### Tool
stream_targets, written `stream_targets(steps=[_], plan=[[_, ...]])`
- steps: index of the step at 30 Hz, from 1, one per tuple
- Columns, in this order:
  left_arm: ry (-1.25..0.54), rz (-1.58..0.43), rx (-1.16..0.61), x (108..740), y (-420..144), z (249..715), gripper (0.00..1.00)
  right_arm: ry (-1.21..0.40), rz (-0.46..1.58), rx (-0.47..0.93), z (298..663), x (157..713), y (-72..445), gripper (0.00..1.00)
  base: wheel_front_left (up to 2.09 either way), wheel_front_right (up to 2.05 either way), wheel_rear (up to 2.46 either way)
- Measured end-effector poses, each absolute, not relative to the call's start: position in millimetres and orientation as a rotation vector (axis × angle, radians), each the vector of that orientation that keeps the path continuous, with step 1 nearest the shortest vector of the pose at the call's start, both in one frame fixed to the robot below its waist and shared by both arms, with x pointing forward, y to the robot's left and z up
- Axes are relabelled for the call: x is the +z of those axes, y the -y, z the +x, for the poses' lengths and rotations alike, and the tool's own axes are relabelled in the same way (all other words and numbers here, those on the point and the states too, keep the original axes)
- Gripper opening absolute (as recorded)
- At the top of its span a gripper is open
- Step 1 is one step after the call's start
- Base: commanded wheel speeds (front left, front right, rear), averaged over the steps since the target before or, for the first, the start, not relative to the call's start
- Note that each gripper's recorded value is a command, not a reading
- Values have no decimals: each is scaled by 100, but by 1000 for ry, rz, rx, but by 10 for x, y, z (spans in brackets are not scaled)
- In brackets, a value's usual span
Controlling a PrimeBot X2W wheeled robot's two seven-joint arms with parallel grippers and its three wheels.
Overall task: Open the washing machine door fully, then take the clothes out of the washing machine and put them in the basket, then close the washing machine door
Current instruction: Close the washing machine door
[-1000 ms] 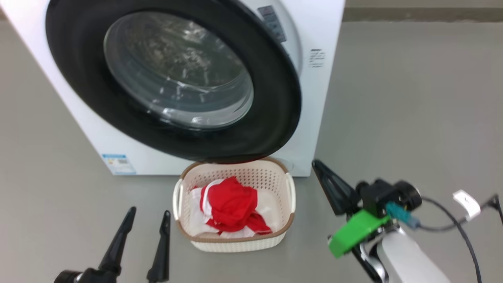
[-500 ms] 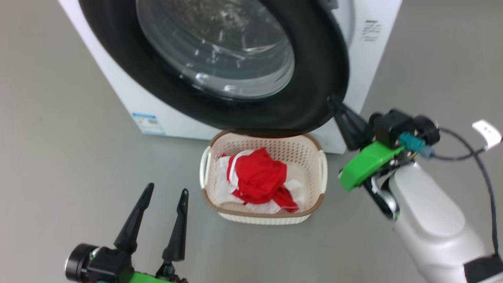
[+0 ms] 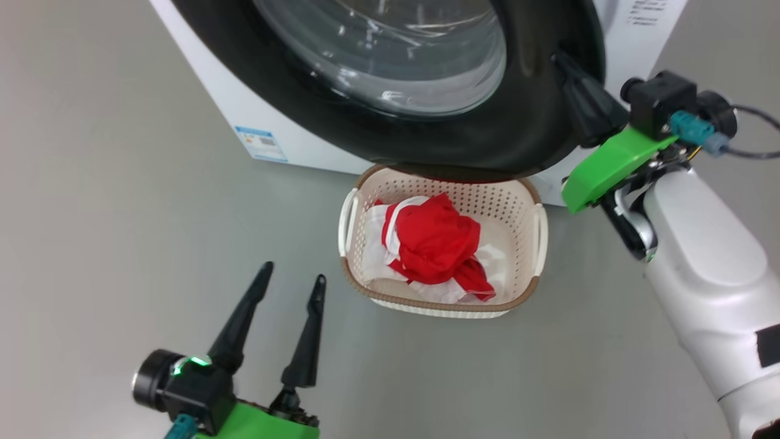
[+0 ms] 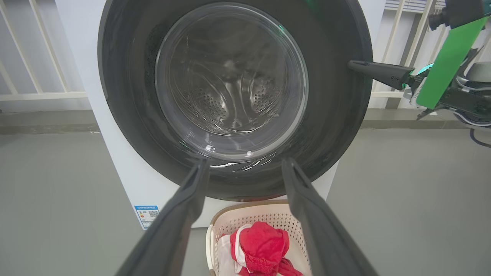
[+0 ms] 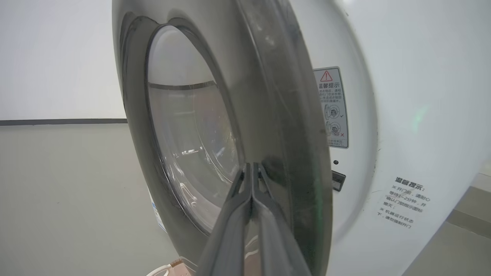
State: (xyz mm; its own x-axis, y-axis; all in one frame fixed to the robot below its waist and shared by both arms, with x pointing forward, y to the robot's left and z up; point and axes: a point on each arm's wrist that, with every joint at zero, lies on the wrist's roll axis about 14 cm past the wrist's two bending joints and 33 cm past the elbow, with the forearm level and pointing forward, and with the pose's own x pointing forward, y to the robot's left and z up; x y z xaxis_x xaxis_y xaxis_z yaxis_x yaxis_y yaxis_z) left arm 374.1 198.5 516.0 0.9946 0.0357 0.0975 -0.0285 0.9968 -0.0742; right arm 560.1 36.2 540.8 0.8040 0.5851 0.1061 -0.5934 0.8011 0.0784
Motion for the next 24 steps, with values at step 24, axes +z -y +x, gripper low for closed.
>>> stream_targets(steps=[24], plan=[[40,-89,54,4993,-2020,3791,100,-3,228,551,6329,5349,-338,0,0,0,0]])
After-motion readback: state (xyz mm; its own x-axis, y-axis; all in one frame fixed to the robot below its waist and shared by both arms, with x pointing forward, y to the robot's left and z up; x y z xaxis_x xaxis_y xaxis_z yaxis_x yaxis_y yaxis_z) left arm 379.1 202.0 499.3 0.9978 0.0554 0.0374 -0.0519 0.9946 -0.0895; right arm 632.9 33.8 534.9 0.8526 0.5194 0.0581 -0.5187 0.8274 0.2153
